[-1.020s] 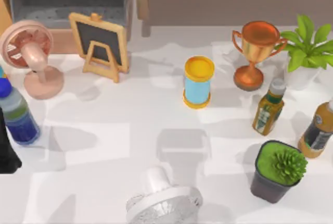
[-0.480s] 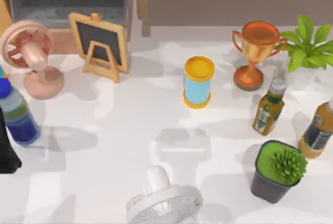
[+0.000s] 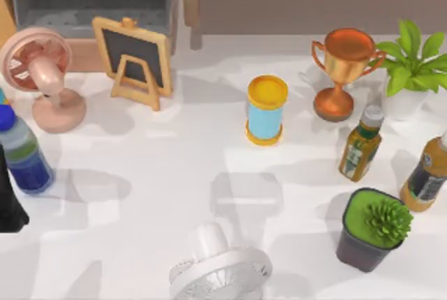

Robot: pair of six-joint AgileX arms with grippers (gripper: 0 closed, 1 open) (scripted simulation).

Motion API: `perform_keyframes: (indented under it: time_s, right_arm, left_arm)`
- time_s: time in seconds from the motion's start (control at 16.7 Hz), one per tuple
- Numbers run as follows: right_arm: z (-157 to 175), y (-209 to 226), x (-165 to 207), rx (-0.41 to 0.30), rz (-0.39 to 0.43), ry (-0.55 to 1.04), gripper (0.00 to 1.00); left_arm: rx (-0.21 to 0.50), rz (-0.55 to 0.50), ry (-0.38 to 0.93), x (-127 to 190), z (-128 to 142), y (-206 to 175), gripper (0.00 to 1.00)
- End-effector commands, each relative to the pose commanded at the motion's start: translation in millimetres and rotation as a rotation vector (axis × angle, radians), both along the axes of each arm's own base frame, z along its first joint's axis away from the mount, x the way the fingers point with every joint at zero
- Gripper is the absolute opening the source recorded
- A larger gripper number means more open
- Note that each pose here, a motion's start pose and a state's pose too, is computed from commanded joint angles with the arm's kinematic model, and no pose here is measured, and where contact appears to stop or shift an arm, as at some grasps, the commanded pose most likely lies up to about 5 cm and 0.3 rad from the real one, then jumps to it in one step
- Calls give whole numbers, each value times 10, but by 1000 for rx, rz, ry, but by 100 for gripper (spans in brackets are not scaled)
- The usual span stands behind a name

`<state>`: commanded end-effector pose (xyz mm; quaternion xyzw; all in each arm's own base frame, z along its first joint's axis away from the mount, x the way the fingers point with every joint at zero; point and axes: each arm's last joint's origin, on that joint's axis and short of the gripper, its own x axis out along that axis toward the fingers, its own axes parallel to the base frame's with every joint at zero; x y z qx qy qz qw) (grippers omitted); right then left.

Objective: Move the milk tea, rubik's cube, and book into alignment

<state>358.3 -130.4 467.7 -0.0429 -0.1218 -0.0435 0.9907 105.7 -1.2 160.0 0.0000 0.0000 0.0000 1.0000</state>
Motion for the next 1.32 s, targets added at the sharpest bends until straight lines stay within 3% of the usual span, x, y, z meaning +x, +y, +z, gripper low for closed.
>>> perform_keyframes:
  time_s: [0.3,0.66,1.32]
  right_arm:
    - [-574,307,766,68,87,161,0]
    - [-708,392,892,87,87,208,0]
    - [-708,392,892,87,87,208,83]
  left_arm:
    - [0,0,0,0,0,0,100]
    - [0,0,0,0,0,0,100]
    - [0,0,0,0,0,0,100]
